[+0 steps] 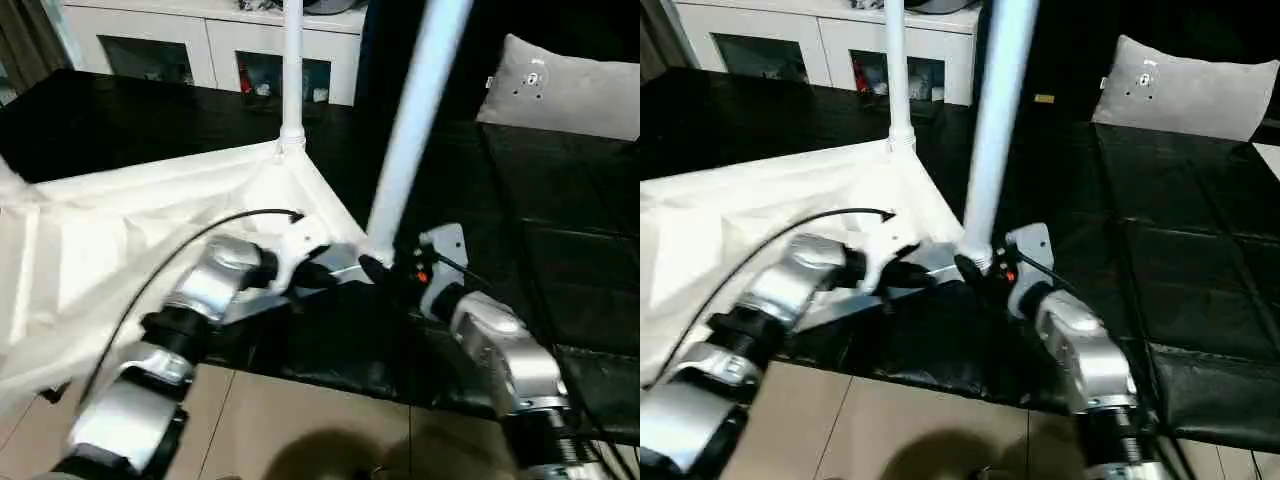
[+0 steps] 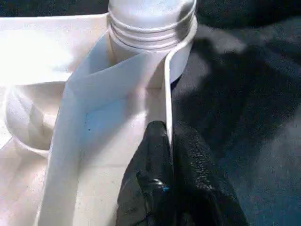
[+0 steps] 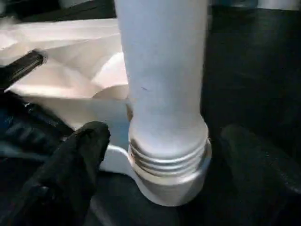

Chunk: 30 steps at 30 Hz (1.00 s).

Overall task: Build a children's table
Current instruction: Rotate leg to tighten

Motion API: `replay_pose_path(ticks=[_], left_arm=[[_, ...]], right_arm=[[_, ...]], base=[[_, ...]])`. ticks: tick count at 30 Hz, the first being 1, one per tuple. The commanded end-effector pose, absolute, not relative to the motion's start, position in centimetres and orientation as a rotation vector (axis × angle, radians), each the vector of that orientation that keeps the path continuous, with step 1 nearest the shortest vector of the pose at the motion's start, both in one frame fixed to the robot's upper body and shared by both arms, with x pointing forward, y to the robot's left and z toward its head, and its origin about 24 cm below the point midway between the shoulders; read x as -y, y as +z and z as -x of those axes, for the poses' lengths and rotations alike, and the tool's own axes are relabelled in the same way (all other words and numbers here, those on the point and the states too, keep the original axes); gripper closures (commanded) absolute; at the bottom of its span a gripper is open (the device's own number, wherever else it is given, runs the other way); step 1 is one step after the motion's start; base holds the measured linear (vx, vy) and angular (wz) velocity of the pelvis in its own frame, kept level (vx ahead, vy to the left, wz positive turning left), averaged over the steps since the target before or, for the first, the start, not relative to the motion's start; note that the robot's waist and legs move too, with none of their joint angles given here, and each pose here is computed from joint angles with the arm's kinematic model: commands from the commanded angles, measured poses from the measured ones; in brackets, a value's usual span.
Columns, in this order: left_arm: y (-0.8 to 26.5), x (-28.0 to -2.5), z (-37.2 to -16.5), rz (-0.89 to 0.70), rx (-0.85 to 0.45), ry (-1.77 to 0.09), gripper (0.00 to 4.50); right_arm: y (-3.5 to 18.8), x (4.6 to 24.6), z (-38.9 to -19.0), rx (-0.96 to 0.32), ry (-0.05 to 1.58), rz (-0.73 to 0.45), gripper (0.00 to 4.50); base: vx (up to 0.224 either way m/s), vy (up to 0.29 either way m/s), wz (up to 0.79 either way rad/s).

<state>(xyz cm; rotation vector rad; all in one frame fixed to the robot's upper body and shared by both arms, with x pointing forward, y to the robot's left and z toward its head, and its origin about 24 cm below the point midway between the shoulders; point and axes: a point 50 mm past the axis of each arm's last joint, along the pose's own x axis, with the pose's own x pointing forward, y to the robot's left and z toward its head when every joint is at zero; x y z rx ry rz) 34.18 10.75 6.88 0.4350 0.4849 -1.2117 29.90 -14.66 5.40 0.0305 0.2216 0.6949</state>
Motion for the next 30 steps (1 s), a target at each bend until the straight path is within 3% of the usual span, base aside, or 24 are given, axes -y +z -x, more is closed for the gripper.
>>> replay_pose_path(ticks=[1, 5, 14, 30], left_arm=[[8.4, -10.2, -33.8, -0.485, -0.399, -1.364, 4.50], [8.3, -11.4, -33.1, -0.570, -0.440, -1.495, 4.50], [9.0, -12.1, -32.3, -0.648, -0.481, -1.718, 4.50], [9.1, -11.6, -31.5, -0.699, -0.470, -1.833, 4.50]], right_arm=[[6.5, 15.3, -29.7, -0.193, 0.816, 0.002, 0.05], [7.0, 16.1, -29.1, -0.225, 0.988, 0.074, 0.02], [7.5, 16.2, -28.5, -0.264, 1.260, 0.093, 0.02], [7.3, 14.3, -27.9, -0.309, 1.443, 0.003, 1.48]], base=[[0.000, 0.000, 0.00], [0.000, 0.000, 0.00], [0.000, 0.000, 0.00], [0.000, 0.000, 0.00]])
